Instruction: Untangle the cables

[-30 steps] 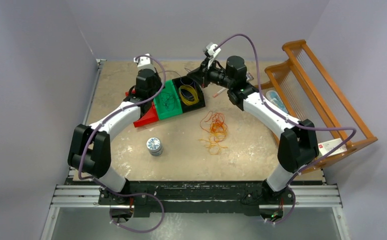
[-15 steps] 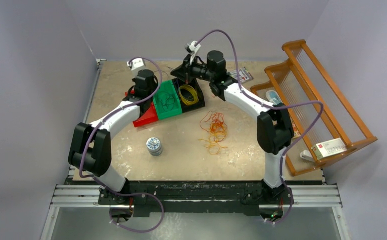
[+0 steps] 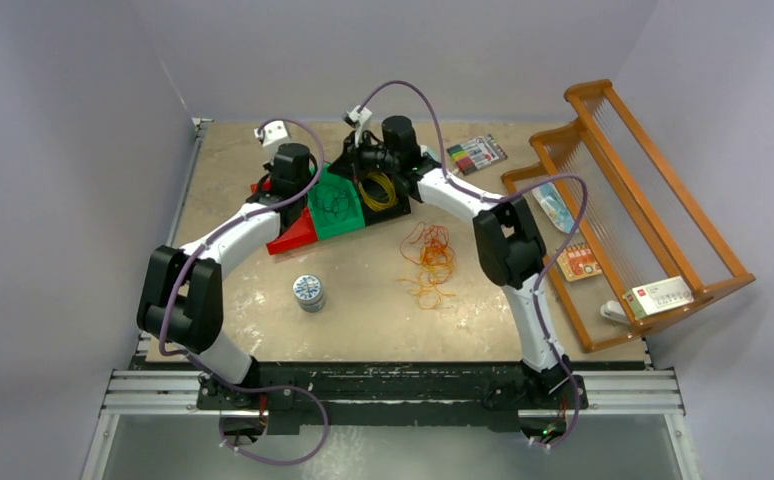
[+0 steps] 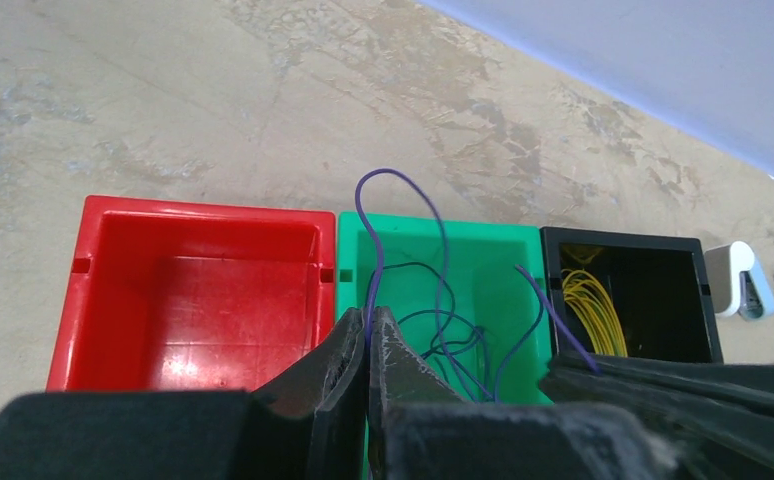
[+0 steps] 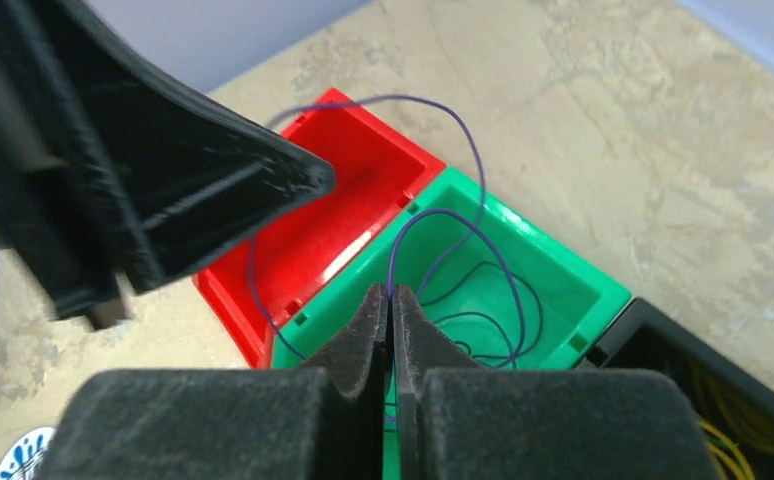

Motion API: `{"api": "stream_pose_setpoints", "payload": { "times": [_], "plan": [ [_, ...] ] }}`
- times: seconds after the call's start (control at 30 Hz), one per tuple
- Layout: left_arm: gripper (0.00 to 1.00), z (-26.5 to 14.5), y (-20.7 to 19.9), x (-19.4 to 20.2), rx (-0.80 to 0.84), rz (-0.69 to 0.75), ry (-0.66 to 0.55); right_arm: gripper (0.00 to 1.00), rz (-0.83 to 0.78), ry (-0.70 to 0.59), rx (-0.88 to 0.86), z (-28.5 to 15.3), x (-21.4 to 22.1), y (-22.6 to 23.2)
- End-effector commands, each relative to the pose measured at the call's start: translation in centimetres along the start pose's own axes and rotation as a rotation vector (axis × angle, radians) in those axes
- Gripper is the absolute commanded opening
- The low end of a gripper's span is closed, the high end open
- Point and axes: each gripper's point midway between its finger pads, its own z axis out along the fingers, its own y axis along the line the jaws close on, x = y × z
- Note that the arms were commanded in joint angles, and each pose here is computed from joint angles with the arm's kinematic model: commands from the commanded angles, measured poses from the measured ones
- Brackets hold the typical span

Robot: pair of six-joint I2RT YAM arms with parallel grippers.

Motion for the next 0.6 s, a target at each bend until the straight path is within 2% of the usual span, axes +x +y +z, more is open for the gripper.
{"api": "stream_pose_setpoints", "payload": {
  "times": [0.0, 0.33, 0.57],
  "plan": [
    [0.0, -0.2, 0.7, -1.2, -0.032, -0.027, -0.032, 0.0, -0.029, -0.006, 0.02, 0.8, -0.5, -0.9],
    [0.0, 0.7, -0.5, 0.3, 0.016, -0.014, 0.027, 0.0, -0.045, 0.094, 0.105, 2.8, 3.6, -2.8],
    [0.0, 0.8, -0.6, 0.4, 0.023, -0.012, 0.03, 0.05, -0.085, 0.103, 0.134, 2.7, 3.5, -2.4]
  ]
}}
